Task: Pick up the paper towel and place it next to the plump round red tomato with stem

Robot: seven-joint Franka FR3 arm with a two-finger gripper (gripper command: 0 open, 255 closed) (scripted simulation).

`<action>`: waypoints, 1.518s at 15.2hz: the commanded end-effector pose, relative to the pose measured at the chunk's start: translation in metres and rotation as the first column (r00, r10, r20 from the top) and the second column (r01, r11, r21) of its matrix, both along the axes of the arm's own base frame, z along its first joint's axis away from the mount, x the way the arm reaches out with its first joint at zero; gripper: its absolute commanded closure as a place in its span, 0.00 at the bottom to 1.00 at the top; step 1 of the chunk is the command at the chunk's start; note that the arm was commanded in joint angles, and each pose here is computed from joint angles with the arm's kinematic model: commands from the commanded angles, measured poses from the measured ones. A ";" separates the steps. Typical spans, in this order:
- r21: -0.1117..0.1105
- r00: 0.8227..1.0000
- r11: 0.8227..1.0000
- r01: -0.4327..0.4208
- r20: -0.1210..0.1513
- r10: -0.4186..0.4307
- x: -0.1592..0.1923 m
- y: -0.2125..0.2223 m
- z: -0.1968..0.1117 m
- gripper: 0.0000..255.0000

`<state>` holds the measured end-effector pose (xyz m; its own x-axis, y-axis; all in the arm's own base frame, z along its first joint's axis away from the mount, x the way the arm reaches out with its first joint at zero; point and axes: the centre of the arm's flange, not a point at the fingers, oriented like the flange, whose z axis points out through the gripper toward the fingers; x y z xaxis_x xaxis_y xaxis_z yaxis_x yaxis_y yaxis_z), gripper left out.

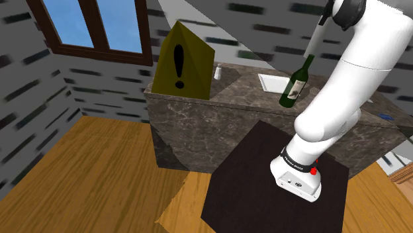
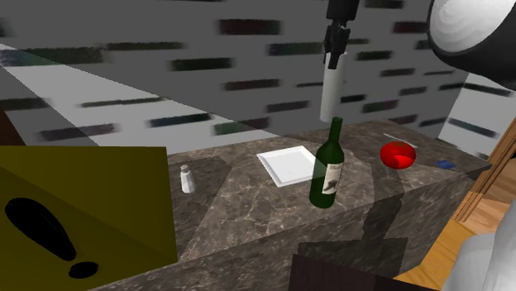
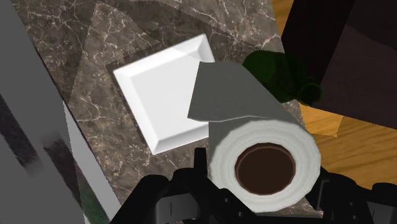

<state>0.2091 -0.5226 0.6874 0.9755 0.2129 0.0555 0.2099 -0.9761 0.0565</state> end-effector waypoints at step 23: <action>0.001 1.000 1.000 -0.003 0.000 0.003 -0.302 -0.098 0.003 1.00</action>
